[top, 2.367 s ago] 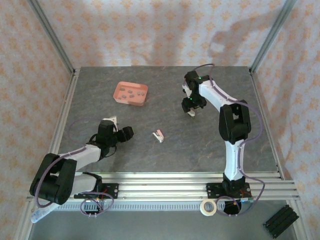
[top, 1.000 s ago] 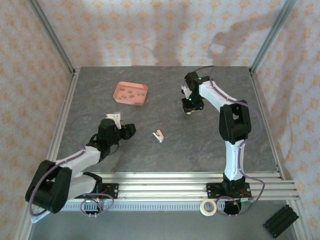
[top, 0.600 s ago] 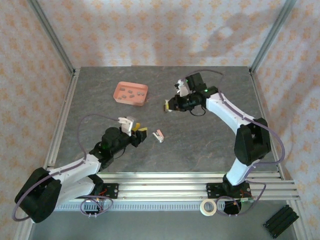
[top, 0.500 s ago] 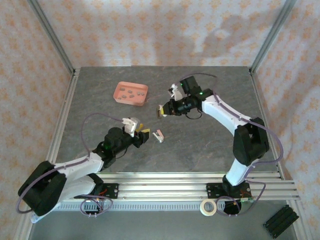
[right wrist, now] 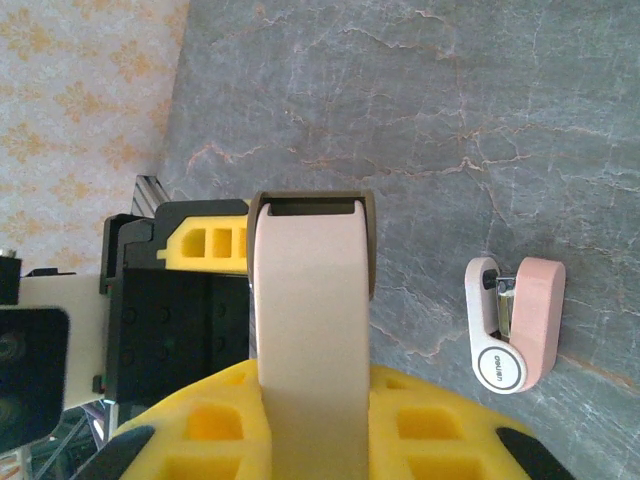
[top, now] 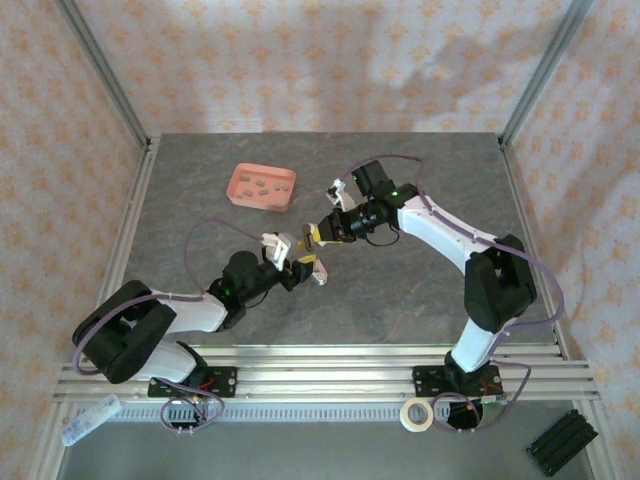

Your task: Load the staples into the stapler

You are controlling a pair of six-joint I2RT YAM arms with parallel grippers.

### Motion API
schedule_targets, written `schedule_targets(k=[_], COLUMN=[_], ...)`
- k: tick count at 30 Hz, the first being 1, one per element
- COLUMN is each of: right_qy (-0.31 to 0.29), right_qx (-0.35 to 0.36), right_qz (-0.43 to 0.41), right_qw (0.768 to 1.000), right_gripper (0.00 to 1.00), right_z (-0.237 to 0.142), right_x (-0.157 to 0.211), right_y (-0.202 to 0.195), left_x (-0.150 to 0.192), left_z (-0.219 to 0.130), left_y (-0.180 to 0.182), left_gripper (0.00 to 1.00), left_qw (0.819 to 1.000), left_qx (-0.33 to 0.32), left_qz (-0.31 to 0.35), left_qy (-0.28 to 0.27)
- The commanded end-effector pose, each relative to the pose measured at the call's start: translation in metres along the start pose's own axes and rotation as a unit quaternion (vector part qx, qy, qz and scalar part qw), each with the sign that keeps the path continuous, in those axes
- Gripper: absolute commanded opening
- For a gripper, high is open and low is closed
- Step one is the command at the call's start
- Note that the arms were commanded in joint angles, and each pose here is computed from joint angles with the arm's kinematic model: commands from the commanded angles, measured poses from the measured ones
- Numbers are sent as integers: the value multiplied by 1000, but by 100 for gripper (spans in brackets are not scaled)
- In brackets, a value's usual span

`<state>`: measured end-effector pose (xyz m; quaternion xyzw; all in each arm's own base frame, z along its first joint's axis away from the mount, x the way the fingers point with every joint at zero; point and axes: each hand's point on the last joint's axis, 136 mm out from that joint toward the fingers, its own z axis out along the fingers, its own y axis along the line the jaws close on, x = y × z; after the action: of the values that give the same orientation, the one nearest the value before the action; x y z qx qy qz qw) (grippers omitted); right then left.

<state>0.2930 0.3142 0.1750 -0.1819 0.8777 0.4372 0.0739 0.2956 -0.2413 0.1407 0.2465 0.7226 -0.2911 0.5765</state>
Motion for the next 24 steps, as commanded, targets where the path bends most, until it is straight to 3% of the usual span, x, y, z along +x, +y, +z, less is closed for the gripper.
schedule_targets(k=[1,8,16,24], right_qy=[-8,11,28,53], right_qx=[-4,-16,-10,-3], right_qz=[-12,-9,-12,7], right_qw=[1000,1000,999,999], right_gripper=[0,0,0,0], right_z=[-9,-8,-13,-13], right_x=[2,9,24,46], right_y=[9,11,11,3], left_x=[-30,-39,-33,-38], left_z=[6,4,-4,-28], left_y=[-12,13,43,82], left_gripper=[53,53,53,59], left_qw=[998,997,989,969], left_qx=[25,-50,-142,-243], left_qz=[8,-2,25,35], left_qy=[-52,-66,-15,17])
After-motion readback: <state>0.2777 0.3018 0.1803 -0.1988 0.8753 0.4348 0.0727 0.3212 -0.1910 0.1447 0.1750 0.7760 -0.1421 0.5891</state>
